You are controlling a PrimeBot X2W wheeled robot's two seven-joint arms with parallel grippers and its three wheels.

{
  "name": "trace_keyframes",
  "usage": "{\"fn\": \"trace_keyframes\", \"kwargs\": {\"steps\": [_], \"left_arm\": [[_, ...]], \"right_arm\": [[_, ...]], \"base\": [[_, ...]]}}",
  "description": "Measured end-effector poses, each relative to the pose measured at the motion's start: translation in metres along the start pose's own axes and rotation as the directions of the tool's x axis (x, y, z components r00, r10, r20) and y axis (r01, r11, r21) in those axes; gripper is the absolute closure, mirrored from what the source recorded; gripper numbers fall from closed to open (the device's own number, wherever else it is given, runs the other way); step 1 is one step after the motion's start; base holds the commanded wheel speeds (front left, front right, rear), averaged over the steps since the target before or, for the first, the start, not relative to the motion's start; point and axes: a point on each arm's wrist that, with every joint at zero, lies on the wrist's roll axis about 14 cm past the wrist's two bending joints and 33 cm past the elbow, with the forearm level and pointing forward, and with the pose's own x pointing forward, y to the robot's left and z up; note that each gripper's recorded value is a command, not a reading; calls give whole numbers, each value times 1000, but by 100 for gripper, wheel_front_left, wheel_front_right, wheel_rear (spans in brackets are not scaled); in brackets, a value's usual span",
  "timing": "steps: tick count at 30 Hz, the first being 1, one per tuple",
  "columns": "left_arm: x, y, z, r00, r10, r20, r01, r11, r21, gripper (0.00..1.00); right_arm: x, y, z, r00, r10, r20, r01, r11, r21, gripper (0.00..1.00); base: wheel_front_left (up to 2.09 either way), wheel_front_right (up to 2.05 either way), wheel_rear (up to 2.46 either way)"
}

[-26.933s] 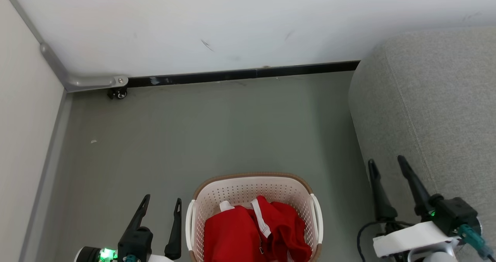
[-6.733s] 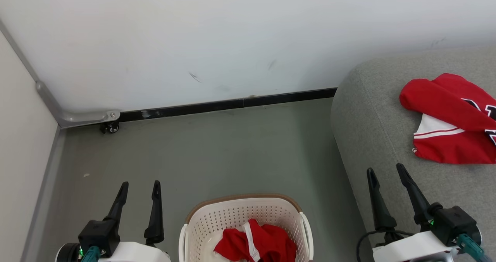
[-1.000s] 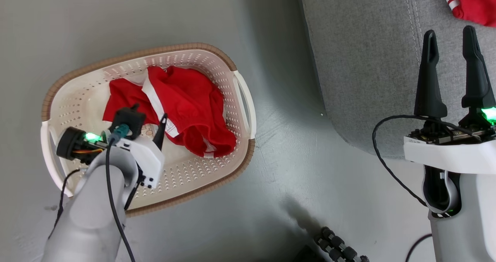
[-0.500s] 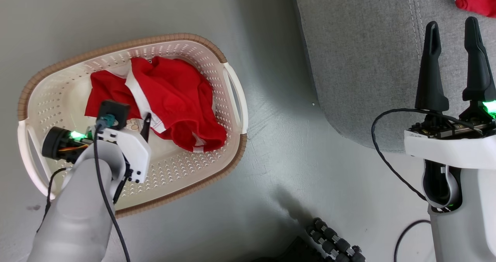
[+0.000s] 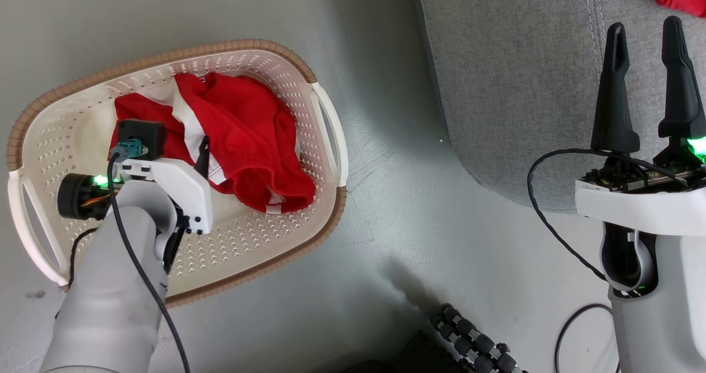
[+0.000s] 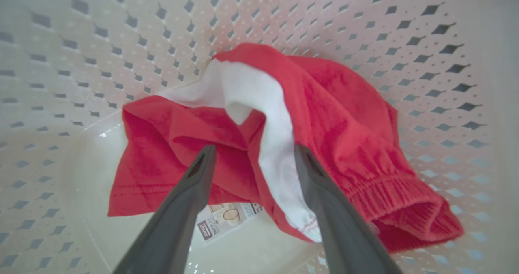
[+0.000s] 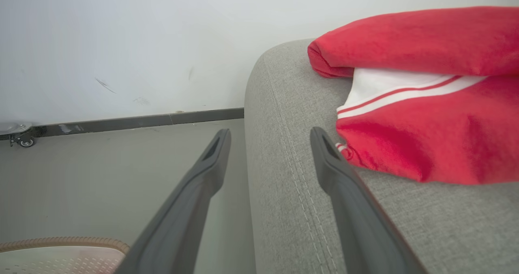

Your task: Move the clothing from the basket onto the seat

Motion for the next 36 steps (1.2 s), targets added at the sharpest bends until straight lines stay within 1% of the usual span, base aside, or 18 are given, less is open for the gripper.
{"fn": "trace_keyframes", "kwargs": {"steps": [5, 9, 13, 14, 15, 16, 17, 18, 20, 21, 22, 28, 36], "left_arm": [[-1, -10, 0, 1000, -20, -6, 19, 996, -83, 0], [-1, -15, 0, 1000, -21, -6, 19, 984, -175, 0], [-1, -16, 3, 1000, -31, 2, 31, 984, -174, 0], [0, -18, 5, 999, -38, 9, 39, 983, -178, 4], [1, -20, 7, 999, -43, 13, 45, 983, -179, 25], [1, -22, 9, 999, -50, 16, 52, 983, -174, 40], [2, -25, 11, 998, -58, 20, 60, 984, -166, 51], [2, -28, 13, 997, -67, 26, 70, 984, -163, 56], [2, -32, 17, 996, -76, 47, 83, 983, -165, 77], [2, -34, 19, 995, -80, 52, 87, 982, -167, 81], [2, -36, 19, 995, -82, 55, 90, 982, -166, 100], [0, -39, 30, 990, -89, 107, 104, 985, -139, 100], [-6, -38, 51, 976, -96, 196, 110, 992, -59, 100]], "right_arm": [[0, 1, 1, 1000, 2, 2, -2, 1000, 4, 0], [0, 4, 1, 1000, 11, 4, -11, 1000, 8, 0], [0, 7, 0, 1000, 20, 2, -20, 1000, 10, 0], [0, 7, 0, 1000, 20, 2, -20, 1000, 9, 0], [0, 7, 0, 1000, 19, 2, -19, 1000, 8, 0], [0, 7, 1, 1000, 19, 1, -19, 1000, 6, 0], [0, 6, 1, 1000, 18, 2, -18, 1000, 5, 0], [0, 6, 1, 1000, 17, 2, -17, 1000, 5, 0], [-1, 6, 2, 1000, 17, 3, -17, 1000, 4, 0], [-1, 6, 2, 1000, 17, 4, -17, 1000, 4, 0], [-1, 6, 3, 1000, 18, 5, -18, 1000, 4, 0], [-1, 6, 5, 1000, 17, 10, -17, 1000, 6, 0], [0, 7, 11, 999, 20, 28, -21, 1000, 13, 0]], "base": [[0, 0, 0], [0, 0, 0], [0, 0, 0], [0, 0, 0], [0, 0, 0], [0, 0, 0], [0, 0, 0], [0, 0, 0], [0, 0, 0], [0, 0, 0], [0, 0, 0], [0, 0, 0], [0, 0, 0]]}}
